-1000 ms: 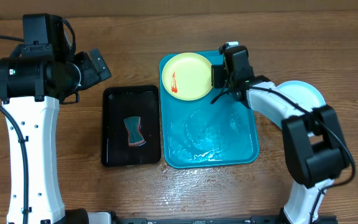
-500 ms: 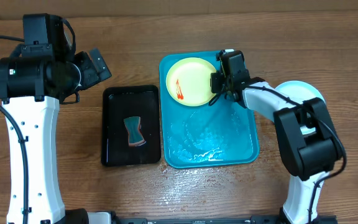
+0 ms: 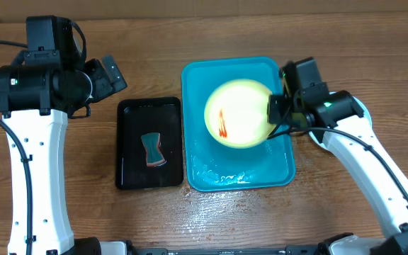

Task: Clean dirty plates on tray and stack at the side
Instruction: 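Grasp the stained yellow plate rim with the right gripper, pull to center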

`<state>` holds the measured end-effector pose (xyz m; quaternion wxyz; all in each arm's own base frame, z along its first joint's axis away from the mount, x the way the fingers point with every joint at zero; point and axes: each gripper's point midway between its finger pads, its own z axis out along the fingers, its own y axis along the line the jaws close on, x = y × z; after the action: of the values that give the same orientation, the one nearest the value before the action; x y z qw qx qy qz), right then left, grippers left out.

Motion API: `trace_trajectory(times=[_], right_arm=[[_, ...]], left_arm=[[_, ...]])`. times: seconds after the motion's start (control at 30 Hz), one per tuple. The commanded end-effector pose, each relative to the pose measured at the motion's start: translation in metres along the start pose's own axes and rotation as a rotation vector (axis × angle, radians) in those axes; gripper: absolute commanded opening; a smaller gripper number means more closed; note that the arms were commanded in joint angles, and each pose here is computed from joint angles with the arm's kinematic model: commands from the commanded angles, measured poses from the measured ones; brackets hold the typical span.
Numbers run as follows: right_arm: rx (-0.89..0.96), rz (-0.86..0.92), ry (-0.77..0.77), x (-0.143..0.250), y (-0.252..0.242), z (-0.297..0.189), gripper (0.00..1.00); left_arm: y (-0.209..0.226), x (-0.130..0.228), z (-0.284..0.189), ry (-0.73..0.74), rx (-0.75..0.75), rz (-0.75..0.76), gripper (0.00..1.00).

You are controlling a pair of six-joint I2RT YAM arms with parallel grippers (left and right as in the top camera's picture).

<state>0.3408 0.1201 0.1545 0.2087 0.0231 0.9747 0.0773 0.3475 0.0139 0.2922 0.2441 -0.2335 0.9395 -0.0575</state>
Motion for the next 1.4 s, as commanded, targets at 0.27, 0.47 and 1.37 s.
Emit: trace_trajectory(times=[0.27,0.47,1.37], right_arm=[[-0.034,0.154,0.044,0.057,-0.013,0.095,0.04],[-0.051,0.098,0.018,0.058,-0.013,0.101,0.06],[-0.108,-0.031,-0.030,0.050,-0.004,0.029,0.33]], left_arm=[[-0.019,0.005,-0.001,0.045,0.109,-0.002,1.00],[-0.019,0.009,-0.001,0.061,0.113,-0.001,1.00],[0.019,0.185,0.197,0.463,-0.101,0.131,0.50]])
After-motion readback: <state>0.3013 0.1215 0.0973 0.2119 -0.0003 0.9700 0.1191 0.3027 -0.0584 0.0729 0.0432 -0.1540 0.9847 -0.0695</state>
